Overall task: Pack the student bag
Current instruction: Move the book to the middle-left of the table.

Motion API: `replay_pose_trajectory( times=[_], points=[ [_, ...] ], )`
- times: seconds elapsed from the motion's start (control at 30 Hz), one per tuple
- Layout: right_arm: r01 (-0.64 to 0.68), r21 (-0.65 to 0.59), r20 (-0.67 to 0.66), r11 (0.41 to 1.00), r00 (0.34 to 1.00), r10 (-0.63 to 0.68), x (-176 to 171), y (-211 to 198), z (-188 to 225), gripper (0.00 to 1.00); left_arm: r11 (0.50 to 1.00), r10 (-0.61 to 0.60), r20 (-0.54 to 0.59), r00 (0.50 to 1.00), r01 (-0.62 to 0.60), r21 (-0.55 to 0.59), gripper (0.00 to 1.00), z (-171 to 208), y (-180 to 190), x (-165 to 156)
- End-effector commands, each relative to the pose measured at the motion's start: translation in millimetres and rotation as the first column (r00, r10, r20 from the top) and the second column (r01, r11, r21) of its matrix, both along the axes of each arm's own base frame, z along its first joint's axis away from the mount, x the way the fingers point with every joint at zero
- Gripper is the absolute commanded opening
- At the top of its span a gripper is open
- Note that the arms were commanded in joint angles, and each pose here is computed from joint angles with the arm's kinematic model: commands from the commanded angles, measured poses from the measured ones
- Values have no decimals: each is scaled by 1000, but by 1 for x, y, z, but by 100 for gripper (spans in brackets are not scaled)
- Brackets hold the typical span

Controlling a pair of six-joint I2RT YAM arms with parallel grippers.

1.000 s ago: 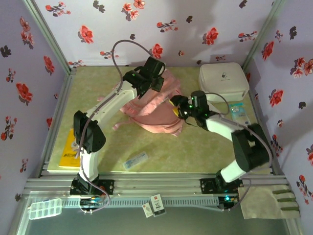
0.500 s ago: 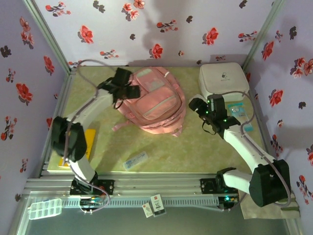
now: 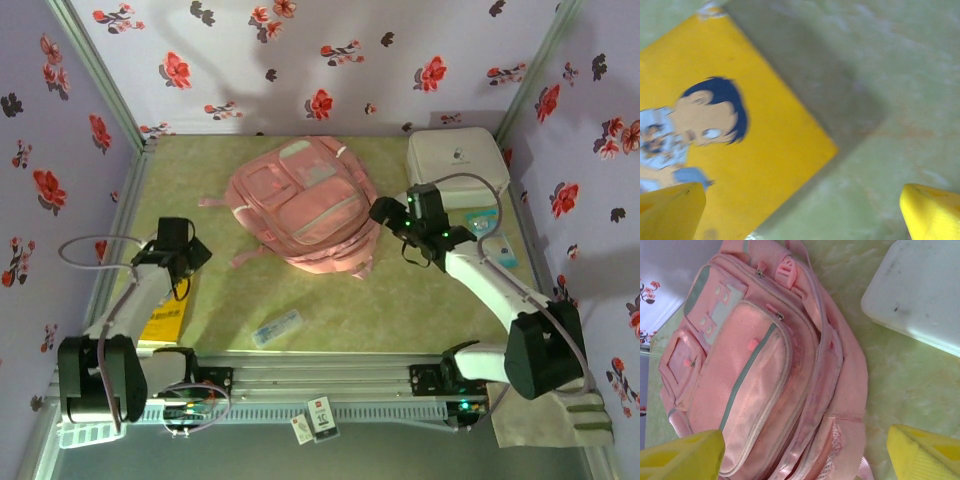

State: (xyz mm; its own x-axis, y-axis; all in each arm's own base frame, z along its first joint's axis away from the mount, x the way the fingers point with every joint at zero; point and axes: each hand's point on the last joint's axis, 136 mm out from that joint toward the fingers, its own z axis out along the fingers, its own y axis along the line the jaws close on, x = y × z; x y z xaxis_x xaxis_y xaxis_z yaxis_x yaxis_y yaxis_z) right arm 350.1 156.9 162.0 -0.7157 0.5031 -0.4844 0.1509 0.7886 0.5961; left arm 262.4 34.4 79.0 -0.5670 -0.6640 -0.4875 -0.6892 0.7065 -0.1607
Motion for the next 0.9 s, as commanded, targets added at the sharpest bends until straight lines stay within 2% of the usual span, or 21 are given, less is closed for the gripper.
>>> replay_pose_trajectory(
  times=[0.0,0.1,0.33,0.6,0.87],
  points=[
    [-36,20,32,999,999,35,9,16,11,85,992,126,-46,991,-125,31,100,-14,21,-29],
    [-46,27,14,999,999,46,10,23,6,85,993,117,-58,991,-118,-4,100,-25,16,-32],
    [-42,26,-2,999,999,42,9,26,0,85,980,65,-18,998,-67,-188,99,-45,-16,-17],
    [-48,35,3,998,999,48,12,34,3,84,917,-21,71,997,47,-395,99,-41,-77,28],
    [-70,34,-9,997,997,71,9,45,-2,84,851,-162,141,977,211,-481,99,-26,-151,74]
  ],
)
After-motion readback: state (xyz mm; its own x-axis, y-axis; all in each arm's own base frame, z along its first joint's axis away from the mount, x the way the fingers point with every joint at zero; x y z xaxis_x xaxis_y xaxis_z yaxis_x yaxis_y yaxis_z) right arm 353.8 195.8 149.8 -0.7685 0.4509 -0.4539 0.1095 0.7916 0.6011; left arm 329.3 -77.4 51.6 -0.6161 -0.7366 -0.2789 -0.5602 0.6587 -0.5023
